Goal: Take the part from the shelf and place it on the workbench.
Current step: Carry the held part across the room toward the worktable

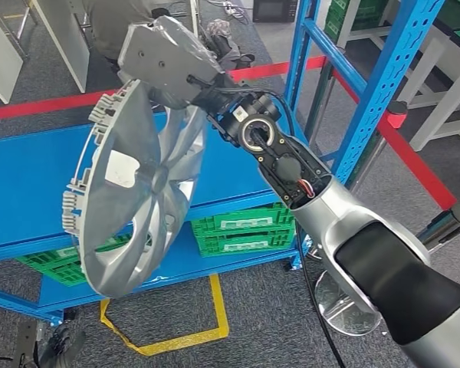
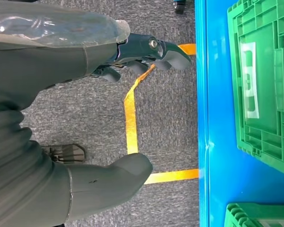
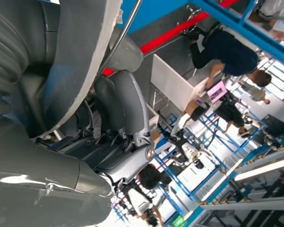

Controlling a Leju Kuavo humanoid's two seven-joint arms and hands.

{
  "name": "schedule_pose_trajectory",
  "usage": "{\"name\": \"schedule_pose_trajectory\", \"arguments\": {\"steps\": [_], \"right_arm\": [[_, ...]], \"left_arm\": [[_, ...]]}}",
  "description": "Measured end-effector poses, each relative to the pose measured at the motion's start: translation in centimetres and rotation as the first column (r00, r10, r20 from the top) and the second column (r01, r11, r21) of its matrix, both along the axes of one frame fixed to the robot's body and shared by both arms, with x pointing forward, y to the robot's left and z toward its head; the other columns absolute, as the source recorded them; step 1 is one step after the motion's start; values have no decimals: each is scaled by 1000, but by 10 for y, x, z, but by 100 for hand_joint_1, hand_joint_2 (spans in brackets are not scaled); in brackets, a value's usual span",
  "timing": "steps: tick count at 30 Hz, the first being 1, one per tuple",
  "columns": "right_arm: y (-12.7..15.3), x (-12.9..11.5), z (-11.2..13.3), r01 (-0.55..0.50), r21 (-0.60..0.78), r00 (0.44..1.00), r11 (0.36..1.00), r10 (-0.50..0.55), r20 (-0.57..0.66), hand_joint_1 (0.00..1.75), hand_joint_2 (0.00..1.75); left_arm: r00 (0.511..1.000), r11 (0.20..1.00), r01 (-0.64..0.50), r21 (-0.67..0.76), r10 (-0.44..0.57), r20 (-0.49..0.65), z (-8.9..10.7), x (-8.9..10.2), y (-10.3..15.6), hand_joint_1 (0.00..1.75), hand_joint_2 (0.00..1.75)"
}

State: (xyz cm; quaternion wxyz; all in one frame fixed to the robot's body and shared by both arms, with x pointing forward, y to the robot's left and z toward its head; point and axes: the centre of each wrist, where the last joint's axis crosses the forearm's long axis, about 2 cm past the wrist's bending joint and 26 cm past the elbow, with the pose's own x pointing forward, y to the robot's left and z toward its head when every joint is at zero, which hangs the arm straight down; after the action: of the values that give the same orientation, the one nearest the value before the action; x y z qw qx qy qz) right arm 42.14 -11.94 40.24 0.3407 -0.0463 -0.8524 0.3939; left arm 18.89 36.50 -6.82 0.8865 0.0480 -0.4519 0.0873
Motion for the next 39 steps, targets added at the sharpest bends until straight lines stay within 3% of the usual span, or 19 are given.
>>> {"name": "schedule_pose_trajectory", "arguments": {"steps": [24, 39], "right_arm": [[-16, -26, -19, -4, -1, 1000, 1000, 4, 15, 175, 175], [-24, -35, -12, 6, 28, 999, 1000, -7, 38, 175, 175]], "left_arm": [[999, 1000, 9, -11, -9, 32, -2, -9, 9, 0, 175], [999, 1000, 21, -23, -20, 41, -1, -6, 10, 0, 175]]}}
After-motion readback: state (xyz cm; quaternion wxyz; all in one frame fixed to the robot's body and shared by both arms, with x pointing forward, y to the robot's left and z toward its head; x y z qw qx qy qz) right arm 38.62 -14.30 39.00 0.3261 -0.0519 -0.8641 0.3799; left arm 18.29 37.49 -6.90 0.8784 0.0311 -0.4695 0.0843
